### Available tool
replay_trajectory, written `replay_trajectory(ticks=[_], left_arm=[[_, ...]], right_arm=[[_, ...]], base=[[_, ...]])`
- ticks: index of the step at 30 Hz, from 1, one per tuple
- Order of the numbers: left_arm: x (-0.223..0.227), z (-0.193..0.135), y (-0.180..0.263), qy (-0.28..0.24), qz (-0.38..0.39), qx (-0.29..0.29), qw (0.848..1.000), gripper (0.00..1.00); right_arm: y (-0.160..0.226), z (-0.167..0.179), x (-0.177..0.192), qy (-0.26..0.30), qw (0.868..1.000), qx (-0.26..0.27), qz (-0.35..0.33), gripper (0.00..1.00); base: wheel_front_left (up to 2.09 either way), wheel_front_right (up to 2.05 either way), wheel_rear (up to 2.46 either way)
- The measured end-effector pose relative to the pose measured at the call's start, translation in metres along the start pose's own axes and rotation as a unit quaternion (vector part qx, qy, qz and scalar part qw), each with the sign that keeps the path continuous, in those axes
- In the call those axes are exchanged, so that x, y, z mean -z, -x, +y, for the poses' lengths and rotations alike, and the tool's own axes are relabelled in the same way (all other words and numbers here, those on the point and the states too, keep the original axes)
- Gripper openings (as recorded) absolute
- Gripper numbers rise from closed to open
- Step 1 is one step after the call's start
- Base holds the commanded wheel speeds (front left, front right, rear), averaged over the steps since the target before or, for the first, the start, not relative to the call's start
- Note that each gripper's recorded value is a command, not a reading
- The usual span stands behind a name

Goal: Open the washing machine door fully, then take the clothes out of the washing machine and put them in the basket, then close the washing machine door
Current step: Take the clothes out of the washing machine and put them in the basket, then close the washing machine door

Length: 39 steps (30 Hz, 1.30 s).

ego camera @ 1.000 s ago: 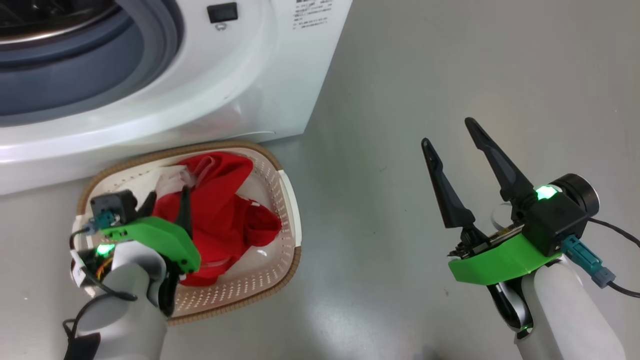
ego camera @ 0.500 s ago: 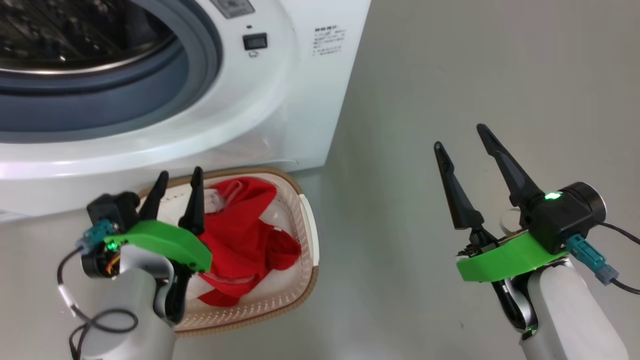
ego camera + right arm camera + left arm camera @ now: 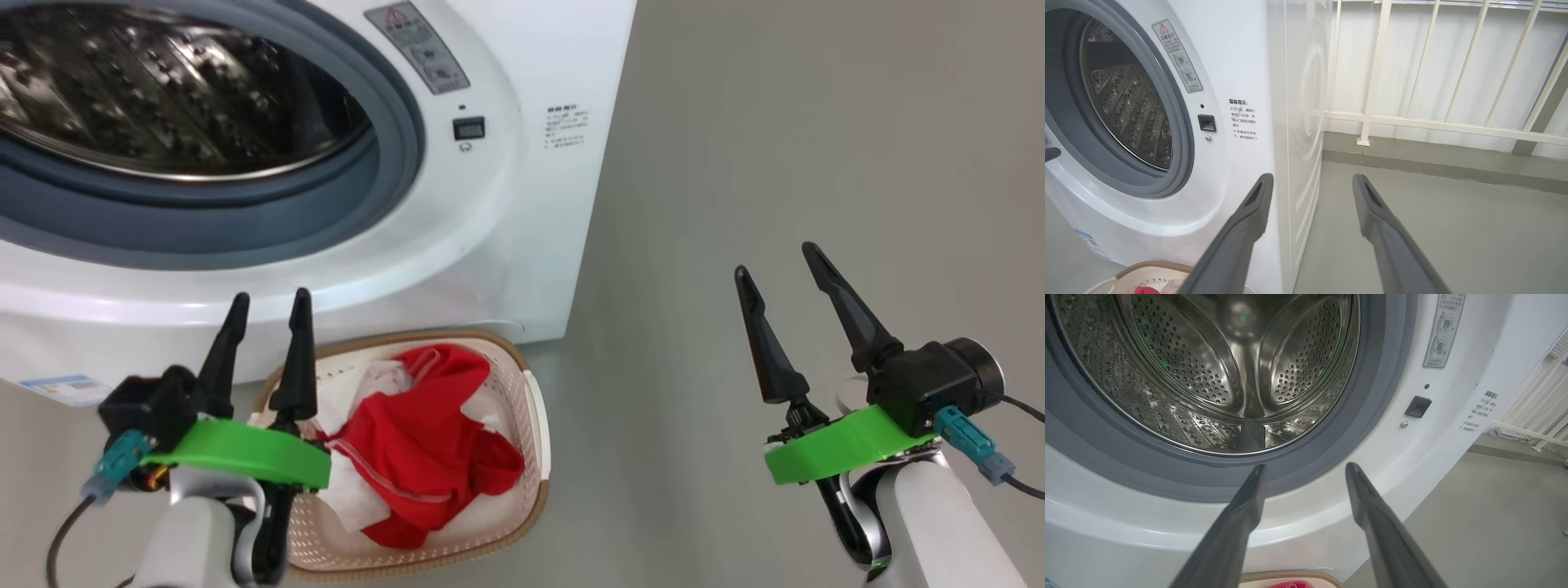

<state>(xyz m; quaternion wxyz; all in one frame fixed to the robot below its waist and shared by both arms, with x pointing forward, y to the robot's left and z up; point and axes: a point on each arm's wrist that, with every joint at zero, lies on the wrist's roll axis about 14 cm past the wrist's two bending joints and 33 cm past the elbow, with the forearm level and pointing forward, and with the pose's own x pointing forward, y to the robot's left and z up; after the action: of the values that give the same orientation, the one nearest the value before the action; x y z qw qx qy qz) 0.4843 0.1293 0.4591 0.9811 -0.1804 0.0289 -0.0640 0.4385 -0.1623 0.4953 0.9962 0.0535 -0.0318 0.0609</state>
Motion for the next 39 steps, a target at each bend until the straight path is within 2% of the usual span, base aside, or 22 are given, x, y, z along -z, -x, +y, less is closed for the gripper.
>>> replay_trajectory(ticks=[7,14,39], left_arm=[[-0.039,-0.005,0.021,-0.022,-0.053,0.007,0.998,1.00],[-0.057,-0.005,0.043,-0.038,-0.077,0.005,0.996,1.00],[-0.070,0.001,0.097,-0.078,-0.085,-0.013,0.993,1.00]], right_arm=[[0.010,0.000,-0.016,0.001,1.000,0.004,-0.017,1.00],[0.026,-0.003,-0.026,0.001,1.000,0.012,-0.027,1.00],[0.067,-0.011,-0.044,0.014,0.999,0.024,-0.046,1.00]], base=[[0.00,0.00,0.00],[0.00,0.00,0.00],[0.00,0.00,0.00]])
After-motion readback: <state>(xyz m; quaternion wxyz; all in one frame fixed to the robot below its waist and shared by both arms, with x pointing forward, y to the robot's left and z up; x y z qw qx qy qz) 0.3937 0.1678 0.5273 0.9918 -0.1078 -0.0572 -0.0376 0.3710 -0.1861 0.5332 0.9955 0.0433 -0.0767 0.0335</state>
